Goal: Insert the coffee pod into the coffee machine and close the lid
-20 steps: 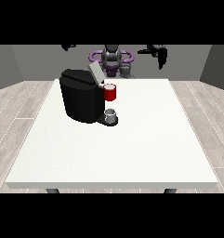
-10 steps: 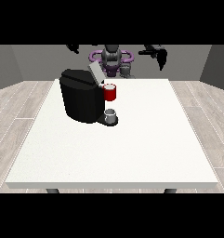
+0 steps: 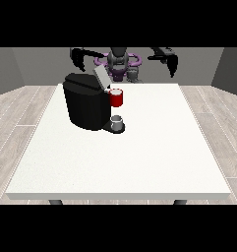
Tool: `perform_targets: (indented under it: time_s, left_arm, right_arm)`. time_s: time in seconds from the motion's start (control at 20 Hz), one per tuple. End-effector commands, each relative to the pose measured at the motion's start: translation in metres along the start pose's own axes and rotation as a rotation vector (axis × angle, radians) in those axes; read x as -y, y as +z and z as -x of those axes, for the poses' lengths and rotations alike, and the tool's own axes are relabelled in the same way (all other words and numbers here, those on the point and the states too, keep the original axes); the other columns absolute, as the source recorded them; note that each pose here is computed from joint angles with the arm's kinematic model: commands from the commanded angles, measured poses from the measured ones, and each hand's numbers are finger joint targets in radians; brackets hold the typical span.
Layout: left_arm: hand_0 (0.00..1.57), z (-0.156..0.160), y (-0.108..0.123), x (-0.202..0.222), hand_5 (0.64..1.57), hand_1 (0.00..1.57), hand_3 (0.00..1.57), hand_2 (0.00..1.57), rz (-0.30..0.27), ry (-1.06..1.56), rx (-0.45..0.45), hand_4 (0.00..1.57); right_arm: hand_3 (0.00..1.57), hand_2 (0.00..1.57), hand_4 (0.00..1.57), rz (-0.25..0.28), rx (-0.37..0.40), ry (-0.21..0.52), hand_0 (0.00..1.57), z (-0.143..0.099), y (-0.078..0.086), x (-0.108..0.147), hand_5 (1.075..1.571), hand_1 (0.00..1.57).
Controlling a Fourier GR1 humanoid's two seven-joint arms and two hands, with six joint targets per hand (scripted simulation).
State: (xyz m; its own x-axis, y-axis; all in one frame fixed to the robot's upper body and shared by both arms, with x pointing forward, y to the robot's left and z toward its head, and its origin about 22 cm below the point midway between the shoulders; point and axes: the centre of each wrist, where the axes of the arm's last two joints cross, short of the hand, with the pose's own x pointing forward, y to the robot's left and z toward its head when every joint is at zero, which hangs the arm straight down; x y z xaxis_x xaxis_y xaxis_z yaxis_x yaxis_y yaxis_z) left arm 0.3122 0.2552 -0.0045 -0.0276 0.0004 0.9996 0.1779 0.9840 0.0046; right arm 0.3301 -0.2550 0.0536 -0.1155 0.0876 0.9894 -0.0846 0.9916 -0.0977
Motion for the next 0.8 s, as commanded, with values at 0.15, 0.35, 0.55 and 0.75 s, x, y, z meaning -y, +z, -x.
perform_targets:
  time_s: [0.15, 0.35, 0.55, 0.75]
  left_arm:
    - [0.00, 0.003, 0.025, -0.009, 1.571, 0.00, 0.00, 0.00, -0.020, -0.050, 0.055, 0.00]
    - [0.00, -0.029, 0.009, -0.025, 1.571, 0.00, 0.00, 0.00, -0.041, -0.039, 0.081, 0.00]
    - [0.00, -0.029, 0.005, -0.014, 1.571, 0.00, 0.00, 0.00, -0.044, -0.020, 0.102, 0.00]
    - [0.00, -0.018, 0.021, -0.002, 1.571, 0.00, 0.00, 0.00, -0.054, -0.044, 0.068, 0.00]
  right_arm:
    - [0.00, 0.00, 0.00, -0.015, 0.003, 0.008, 0.00, -0.001, -0.021, -0.013, 1.571, 0.00]
    - [0.00, 0.00, 0.00, -0.035, 0.030, 0.019, 0.00, 0.008, -0.026, -0.010, 1.571, 0.00]
    - [0.00, 0.00, 0.00, -0.052, 0.041, 0.055, 0.00, -0.011, -0.047, -0.032, 1.571, 0.00]
    - [0.00, 0.00, 0.00, -0.069, 0.011, 0.050, 0.00, -0.007, -0.050, -0.025, 1.571, 0.00]
